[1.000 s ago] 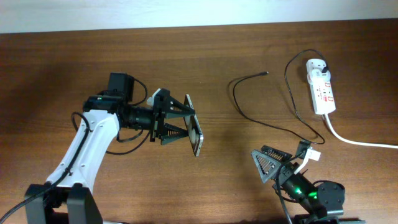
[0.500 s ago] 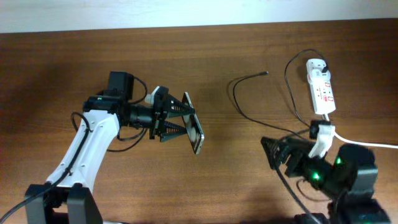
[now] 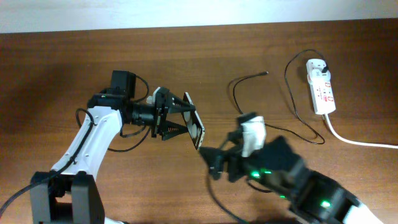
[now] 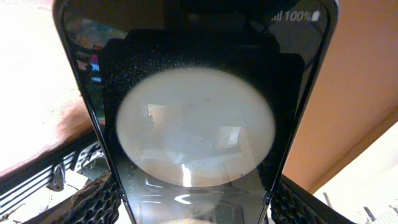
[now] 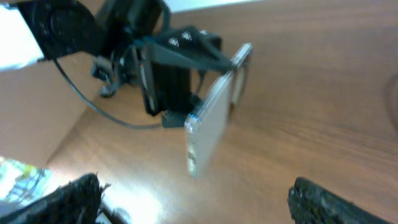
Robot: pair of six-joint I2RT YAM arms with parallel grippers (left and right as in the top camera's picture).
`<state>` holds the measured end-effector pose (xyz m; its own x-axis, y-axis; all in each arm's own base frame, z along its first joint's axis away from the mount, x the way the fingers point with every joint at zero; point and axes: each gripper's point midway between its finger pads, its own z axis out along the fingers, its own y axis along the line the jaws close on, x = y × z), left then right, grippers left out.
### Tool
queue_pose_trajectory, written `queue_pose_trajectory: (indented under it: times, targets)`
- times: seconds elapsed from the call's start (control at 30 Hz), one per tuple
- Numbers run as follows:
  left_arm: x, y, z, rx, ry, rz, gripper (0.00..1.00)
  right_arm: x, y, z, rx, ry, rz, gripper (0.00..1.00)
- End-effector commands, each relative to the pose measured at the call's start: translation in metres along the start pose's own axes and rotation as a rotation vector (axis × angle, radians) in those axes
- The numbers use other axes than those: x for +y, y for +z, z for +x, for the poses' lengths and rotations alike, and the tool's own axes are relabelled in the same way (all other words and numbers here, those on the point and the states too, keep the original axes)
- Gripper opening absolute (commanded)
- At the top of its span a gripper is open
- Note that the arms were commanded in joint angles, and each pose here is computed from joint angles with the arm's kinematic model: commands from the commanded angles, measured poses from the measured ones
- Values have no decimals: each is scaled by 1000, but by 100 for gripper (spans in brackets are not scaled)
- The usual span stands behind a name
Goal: Plug charger to phone and switch on socket
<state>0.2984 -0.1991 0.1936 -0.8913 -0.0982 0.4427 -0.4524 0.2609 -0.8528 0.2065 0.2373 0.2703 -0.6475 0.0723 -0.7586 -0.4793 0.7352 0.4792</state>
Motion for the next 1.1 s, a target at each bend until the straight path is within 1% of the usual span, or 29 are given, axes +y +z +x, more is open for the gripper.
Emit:
queue_pose_trajectory:
  times: [0.0, 0.07, 0.1, 0.2, 0.23, 0.3, 0.33, 0.43, 0.47, 0.5, 0.57, 0.6, 0.8, 0.83, 0.87, 1.0, 1.07]
  targets:
    - [-7, -1, 4, 23, -1, 32, 69, -5, 32, 7, -10, -34, 126, 99]
    - [-6, -1, 3, 17, -1, 25, 69, -5, 49, 8, -26, -21, 154, 99]
    - [-4, -1, 1, 8, -1, 15, 69, -11, 58, 7, -43, 20, 194, 99]
    - [-2, -1, -1, -7, -1, 0, 69, -9, 72, 2, -70, 32, 189, 100]
    - [-2, -1, -1, -7, -1, 0, 69, -11, 75, 4, -69, 31, 198, 95]
    - [-2, -1, -1, -7, 0, 0, 69, -12, 82, 7, -61, 28, 203, 93]
    - [-2, -1, -1, -7, 0, 0, 69, -10, 86, 5, -73, 32, 195, 99]
    - [-2, -1, -1, -7, 0, 0, 69, -8, 87, 2, -81, 35, 186, 99]
    - [-2, -1, -1, -7, -1, 0, 68, -9, 89, 3, -80, 34, 189, 88]
    - [-2, -1, -1, -7, -1, 0, 69, -10, 92, 6, -70, 31, 197, 80]
    - [-2, -1, -1, -7, -1, 0, 69, -13, 100, 11, -56, 27, 207, 73]
    - [-2, -1, -1, -7, -1, 0, 69, -14, 106, 14, -53, 26, 210, 67]
    - [-2, -1, -1, -7, -1, 0, 69, -21, 106, 6, -98, 27, 251, 50]
    - [-2, -1, -1, -7, -1, -1, 69, -21, 106, 6, -98, 27, 251, 48]
    - [-2, -1, -1, -7, 0, 0, 69, -21, 106, 6, -97, 27, 251, 42]
    - [-2, -1, -1, -8, 0, -1, 69, -21, 106, 7, -93, 25, 251, 30]
    - [1, -1, -4, -21, 0, -14, 69, -15, 108, 11, -70, 27, 220, 25]
